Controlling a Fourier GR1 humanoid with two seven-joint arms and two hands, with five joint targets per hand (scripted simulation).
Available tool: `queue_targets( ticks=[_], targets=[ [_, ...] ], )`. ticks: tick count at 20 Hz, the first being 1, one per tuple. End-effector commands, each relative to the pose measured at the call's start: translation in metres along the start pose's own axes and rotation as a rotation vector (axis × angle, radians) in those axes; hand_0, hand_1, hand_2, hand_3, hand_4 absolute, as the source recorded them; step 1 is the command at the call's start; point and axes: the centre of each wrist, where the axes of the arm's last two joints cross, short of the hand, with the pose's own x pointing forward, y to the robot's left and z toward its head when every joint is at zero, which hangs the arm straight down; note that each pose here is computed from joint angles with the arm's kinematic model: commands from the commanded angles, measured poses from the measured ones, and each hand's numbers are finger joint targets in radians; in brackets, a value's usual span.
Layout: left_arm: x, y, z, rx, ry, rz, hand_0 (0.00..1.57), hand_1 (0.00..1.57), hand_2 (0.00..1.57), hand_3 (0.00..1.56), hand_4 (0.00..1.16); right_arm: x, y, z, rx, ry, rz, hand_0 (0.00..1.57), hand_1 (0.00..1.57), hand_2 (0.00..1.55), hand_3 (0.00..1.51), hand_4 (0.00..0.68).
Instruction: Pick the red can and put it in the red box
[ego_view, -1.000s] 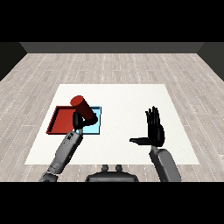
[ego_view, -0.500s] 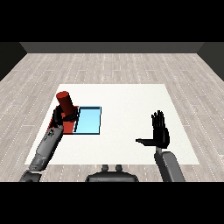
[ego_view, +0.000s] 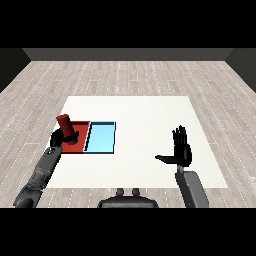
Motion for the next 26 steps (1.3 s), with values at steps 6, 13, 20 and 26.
queue_targets(
  ticks=[6, 13, 20, 26],
  targets=[
    [-0.042, -0.024, 0.0060, -0.076, 0.256, -0.151, 0.92, 0.92, 0.88, 0.00, 0.71, -0.024, 0.005, 0.000, -0.011, 0.000, 0.025, 0.00, 0.00, 0.00, 0.00, 0.000],
    [-0.038, -0.001, -0.0073, -0.215, 0.273, -0.235, 0.00, 0.00, 0.00, 0.00, 0.00, -0.025, -0.014, -0.017, -0.005, -0.014, 0.007, 0.00, 0.00, 0.00, 0.00, 0.000],
    [0.008, 0.001, -0.0248, -0.031, -0.059, 0.400, 0.00, 0.00, 0.00, 0.00, 0.00, -0.027, 0.007, -0.015, 0.027, -0.029, -0.024, 0.00, 0.00, 0.00, 0.00, 0.000],
    [0.057, -0.052, -0.0107, -0.171, -0.456, 0.936, 0.00, 0.00, 0.00, 0.00, 0.00, -0.034, 0.002, -0.011, 0.057, -0.007, -0.001, 0.00, 0.00, 0.00, 0.00, 0.000]
  ],
)
